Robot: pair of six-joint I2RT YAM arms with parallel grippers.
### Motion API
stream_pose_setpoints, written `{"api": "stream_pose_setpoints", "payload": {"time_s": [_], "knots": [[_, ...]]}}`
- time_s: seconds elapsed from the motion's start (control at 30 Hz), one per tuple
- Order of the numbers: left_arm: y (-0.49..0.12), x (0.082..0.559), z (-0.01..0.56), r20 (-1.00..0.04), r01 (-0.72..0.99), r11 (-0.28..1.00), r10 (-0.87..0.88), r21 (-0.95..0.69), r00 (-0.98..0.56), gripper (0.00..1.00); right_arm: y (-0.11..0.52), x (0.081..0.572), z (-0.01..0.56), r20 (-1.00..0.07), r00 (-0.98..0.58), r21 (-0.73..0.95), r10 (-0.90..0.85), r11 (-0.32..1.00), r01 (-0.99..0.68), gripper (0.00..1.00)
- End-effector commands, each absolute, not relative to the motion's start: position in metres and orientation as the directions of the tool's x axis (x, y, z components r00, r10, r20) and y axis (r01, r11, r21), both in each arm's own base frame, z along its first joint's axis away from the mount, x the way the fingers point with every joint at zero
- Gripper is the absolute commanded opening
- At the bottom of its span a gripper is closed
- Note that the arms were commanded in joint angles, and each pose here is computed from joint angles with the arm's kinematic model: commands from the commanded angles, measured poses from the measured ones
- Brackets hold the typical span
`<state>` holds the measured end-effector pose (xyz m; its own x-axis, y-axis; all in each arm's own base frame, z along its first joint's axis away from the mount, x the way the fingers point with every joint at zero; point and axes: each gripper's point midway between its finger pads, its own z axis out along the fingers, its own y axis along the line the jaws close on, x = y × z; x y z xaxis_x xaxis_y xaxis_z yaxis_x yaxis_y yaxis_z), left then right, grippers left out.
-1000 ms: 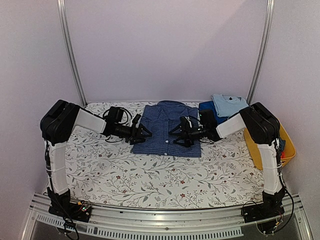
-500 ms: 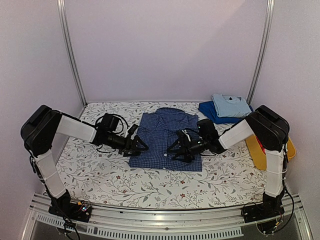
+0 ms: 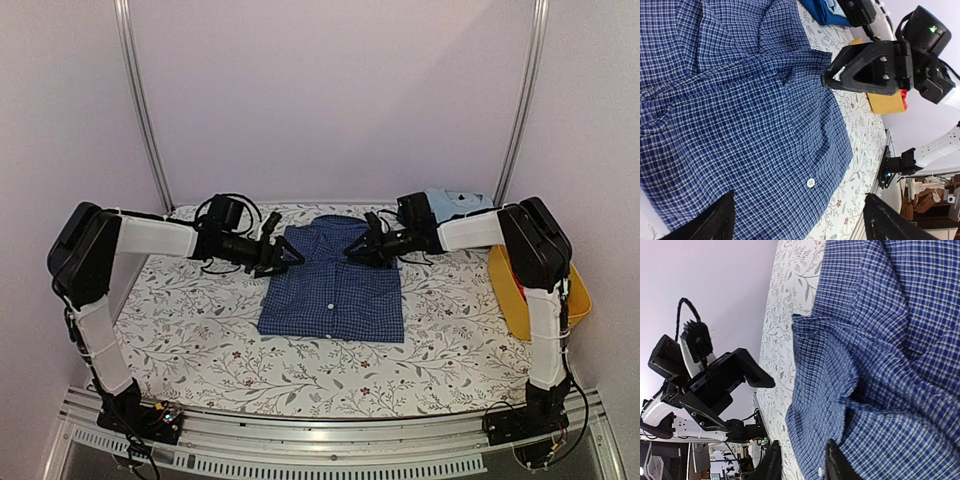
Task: Fold and stack the mixed laundry pile
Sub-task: Smooth out the 2/3-rectangle-folded T-shirt at the center of the board.
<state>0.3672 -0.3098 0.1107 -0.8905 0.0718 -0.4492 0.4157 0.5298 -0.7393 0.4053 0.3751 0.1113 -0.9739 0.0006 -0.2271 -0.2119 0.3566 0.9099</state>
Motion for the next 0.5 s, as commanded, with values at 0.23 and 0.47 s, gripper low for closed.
{"api": "stream_pose_setpoints", "payload": {"time_s": [0.23, 0.47], "knots": [[-0.305, 0.391, 0.089, -0.432, 0.372, 0.565, 0.030, -0.736, -0.901, 0.88, 0.383, 0.432, 0.019, -0.085, -0.995, 0.832, -0.054, 0.545, -0.101, 0.02], [-0.324, 0.400, 0.079, -0.435, 0.399, 0.600, 0.093, -0.694, -0.896, 0.88, 0.391, 0.444, -0.003, -0.071, -0.996, 0.832, -0.056, 0.547, -0.090, 0.03]]}}
